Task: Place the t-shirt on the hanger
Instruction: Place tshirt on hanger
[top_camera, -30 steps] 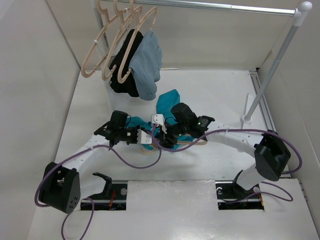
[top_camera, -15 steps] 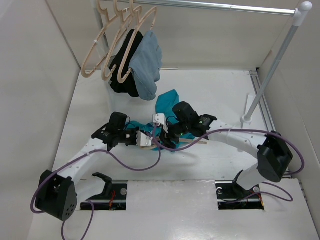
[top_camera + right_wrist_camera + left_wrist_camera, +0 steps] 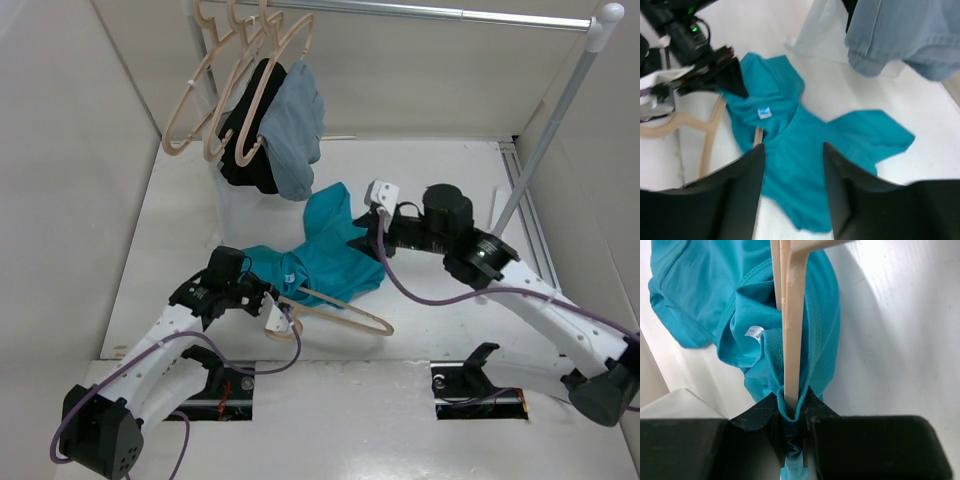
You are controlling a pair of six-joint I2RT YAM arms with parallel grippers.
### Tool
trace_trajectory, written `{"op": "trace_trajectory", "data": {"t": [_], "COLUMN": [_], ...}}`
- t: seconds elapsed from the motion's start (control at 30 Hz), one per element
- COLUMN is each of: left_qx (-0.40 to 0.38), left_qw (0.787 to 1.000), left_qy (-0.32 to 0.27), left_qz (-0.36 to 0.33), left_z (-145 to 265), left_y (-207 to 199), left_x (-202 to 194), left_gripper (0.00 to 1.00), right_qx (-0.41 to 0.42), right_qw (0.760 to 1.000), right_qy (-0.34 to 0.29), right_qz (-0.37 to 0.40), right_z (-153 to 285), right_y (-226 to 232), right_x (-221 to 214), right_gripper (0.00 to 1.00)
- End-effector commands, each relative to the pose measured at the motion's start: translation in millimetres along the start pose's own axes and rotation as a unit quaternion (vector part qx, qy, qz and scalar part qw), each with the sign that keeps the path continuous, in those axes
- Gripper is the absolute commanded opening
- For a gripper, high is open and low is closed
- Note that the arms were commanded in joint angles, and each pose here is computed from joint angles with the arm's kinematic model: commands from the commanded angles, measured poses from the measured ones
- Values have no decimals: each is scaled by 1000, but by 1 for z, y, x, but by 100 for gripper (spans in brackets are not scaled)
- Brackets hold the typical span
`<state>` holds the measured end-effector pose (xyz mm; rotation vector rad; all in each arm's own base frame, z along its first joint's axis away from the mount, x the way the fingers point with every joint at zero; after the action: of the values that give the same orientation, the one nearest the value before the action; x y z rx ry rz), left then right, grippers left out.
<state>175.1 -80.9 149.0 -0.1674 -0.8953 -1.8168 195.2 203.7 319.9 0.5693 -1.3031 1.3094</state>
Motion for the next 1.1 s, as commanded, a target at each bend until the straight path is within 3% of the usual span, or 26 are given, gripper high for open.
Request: {"op": "trace_trajectory", "data": {"t": [0.0, 0.03, 0.07, 0.1, 0.13, 0.17, 0.23, 0.3, 0.37, 0.67, 0.73, 0.93, 1.03, 1.07], "left_qx": [-29, -30, -30, -29, -33, -33, -28, -29, -30, -26, -18, -13, -13, -13], "left_qw": [998, 998, 998, 998, 998, 998, 998, 998, 998, 999, 1000, 1000, 1000, 1000], "left_qy": [-6, -4, 1, 6, 6, 6, 10, 10, 6, -9, -10, -11, -11, -11], "left_qz": [-48, -56, -57, -57, -55, -55, -57, -57, -56, -17, -11, 10, 15, 22], "left_z": [-2, -2, -2, 1, 1, 1, 2, 2, 1, -2, -1, 0, 0, 0], "left_y": [-6, -6, -6, -4, -6, -6, -8, -11, -11, -8, -4, -1, -2, -2], "left_x": [1, 2, 1, 2, 1, 1, 1, -1, 0, 2, 4, 5, 5, 5], "left_gripper": [0, 0, 0, 0, 0, 0, 0, 0, 0, 0, 0, 0, 0, 0], "right_qx": [-3, 3, 10, 21, 29, 31, 40, 48, 62, 2, -9, 7, 9, 1], "right_qw": [996, 992, 992, 984, 984, 983, 983, 984, 978, 973, 965, 964, 960, 955], "right_qy": [33, 84, 91, 144, 147, 153, 158, 153, 185, 205, 237, 244, 260, 276], "right_qz": [-78, -93, -89, -103, -101, -96, -87, -78, -79, -106, -110, -105, -106, -110], "right_z": [-66, -78, -93, -113, -123, -132, -153, -169, -186, -217, -222, -228, -232, -228], "right_y": [-5, -2, -3, 2, 4, 9, 12, 12, 22, 22, 23, 29, 30, 31], "right_x": [-37, -51, -39, -62, -62, -62, -66, -58, -70, -87, -100, -115, -121, -124], "right_gripper": [48, 44, 44, 59, 59, 69, 75, 75, 75, 50, 44, 42, 24, 9]}}
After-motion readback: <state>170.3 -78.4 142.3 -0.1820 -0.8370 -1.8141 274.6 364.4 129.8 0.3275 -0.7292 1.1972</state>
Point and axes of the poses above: each gripper's point midway between its finger pads, its own z axis back along the fingers, its own y axis along the line the jaws close on, x = y × z, the point moved 9 cm from there along z, back along the fingers, and after that the axes turned 11 degrees about z, right-handed, at the moved point
